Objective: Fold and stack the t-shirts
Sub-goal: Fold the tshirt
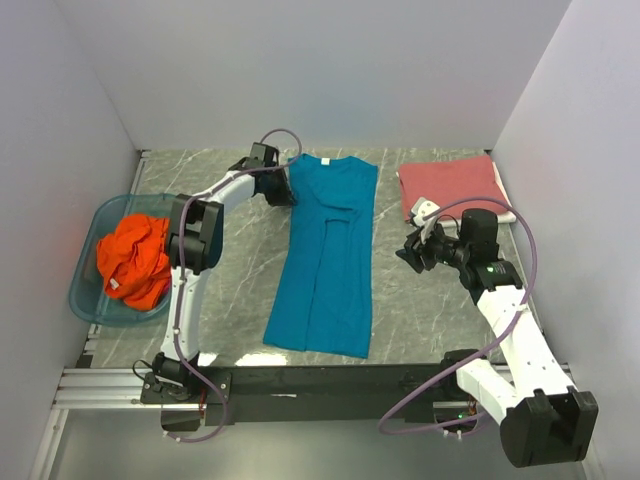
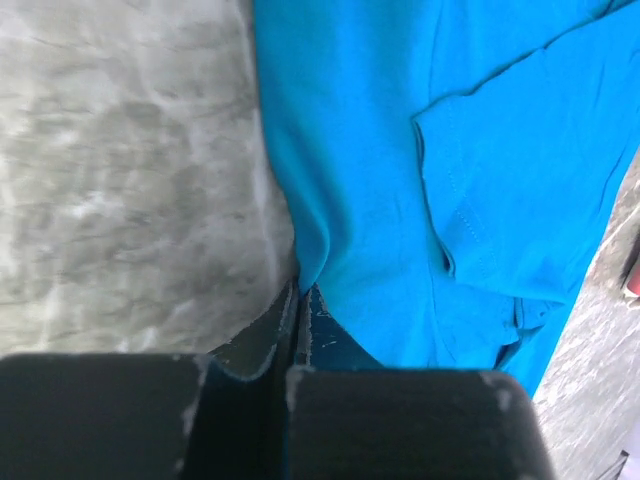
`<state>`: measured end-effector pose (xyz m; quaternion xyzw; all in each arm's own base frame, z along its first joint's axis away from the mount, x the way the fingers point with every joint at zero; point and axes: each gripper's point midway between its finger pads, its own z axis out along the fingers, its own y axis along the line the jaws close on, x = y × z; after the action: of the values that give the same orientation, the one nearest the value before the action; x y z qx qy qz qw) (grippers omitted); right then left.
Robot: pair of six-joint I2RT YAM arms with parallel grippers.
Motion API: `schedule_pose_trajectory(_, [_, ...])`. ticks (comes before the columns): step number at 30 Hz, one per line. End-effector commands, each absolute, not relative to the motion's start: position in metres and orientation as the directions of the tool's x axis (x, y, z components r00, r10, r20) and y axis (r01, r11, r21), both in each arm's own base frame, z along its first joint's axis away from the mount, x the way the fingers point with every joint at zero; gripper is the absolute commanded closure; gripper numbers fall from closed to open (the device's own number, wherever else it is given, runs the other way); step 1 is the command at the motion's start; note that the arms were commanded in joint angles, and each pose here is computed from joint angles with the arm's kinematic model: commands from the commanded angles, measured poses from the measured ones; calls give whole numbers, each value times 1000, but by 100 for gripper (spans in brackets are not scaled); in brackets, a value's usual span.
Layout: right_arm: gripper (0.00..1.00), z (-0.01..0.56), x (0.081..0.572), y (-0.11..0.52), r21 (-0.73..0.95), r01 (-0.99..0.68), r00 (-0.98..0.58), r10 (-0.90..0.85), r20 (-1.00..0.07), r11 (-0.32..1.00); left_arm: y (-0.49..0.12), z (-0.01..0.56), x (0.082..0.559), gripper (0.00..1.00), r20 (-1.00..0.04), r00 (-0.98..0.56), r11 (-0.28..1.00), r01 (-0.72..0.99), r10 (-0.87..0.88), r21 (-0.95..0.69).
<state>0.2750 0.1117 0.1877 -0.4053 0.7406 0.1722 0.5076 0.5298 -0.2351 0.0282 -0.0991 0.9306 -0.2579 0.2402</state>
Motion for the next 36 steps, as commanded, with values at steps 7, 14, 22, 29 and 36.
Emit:
schedule_pose_trajectory(7, [44,183,279,113,-108,-785,-186,-399,-898,610,-181,35,542,100,-436,-825,867,-123,-360,-484])
schedule_pose_trajectory(14, [44,174,281,116,-58,-812,-235,-416,-878,581,-158,52,536,71,-477,-800,882,-132,-364,-452])
schedule_pose_trajectory(22, [44,178,296,132,107,-828,-352,-362,-863,551,-117,181,507,35,-736,-596,932,-59,-321,-359])
schedule_pose_trajectory(29, [43,172,289,170,74,-910,-281,-477,-833,408,-115,219,406,33,-775,-589,931,99,-230,-351])
schedule_pose_trajectory(36, [33,161,257,194,-197,-964,61,-576,-815,176,-116,287,306,17,-984,-136,893,418,-118,-165])
